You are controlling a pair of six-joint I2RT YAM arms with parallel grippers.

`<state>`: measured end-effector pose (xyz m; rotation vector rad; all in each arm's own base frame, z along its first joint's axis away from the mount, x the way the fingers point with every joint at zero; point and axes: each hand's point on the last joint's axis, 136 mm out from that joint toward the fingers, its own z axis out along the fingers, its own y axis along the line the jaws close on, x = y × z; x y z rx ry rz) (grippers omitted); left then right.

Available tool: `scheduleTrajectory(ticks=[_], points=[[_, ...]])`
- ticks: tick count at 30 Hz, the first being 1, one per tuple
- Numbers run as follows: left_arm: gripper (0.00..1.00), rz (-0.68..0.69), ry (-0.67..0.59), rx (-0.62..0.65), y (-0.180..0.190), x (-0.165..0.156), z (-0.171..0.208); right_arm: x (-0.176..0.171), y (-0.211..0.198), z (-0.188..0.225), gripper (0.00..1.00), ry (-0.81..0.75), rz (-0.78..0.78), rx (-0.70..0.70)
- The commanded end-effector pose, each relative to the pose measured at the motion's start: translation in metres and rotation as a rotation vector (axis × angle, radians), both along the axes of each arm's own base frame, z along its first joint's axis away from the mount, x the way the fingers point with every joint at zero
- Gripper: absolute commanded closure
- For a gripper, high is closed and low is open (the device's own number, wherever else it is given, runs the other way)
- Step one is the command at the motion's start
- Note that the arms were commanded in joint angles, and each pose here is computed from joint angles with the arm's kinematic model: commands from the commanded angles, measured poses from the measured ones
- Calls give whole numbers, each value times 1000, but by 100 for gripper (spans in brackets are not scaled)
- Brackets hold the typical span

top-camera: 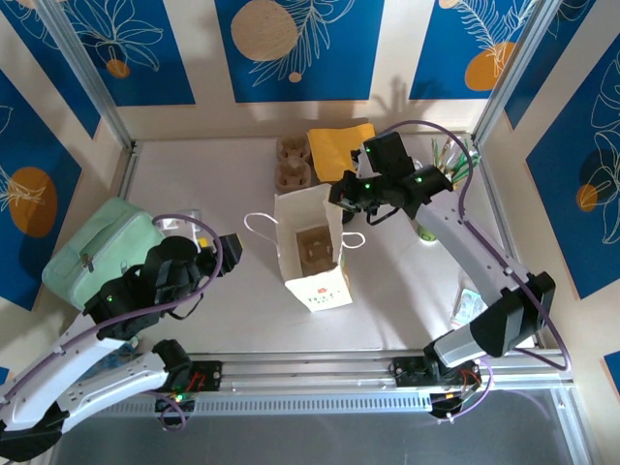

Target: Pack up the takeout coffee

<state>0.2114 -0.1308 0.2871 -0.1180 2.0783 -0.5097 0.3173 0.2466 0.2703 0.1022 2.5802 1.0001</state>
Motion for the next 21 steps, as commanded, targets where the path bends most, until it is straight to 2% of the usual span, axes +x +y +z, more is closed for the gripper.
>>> scheduleTrajectory(ticks=[1,13,21], points=[[23,-7,8,-23,1,-4,2,2,11,15,100,-17,64,73],[23,-4,8,-15,4,-6,-1,9,17,24,100,-5,81,188],[23,-2,9,-11,5,-6,-2,23,11,15,100,8,48,198]])
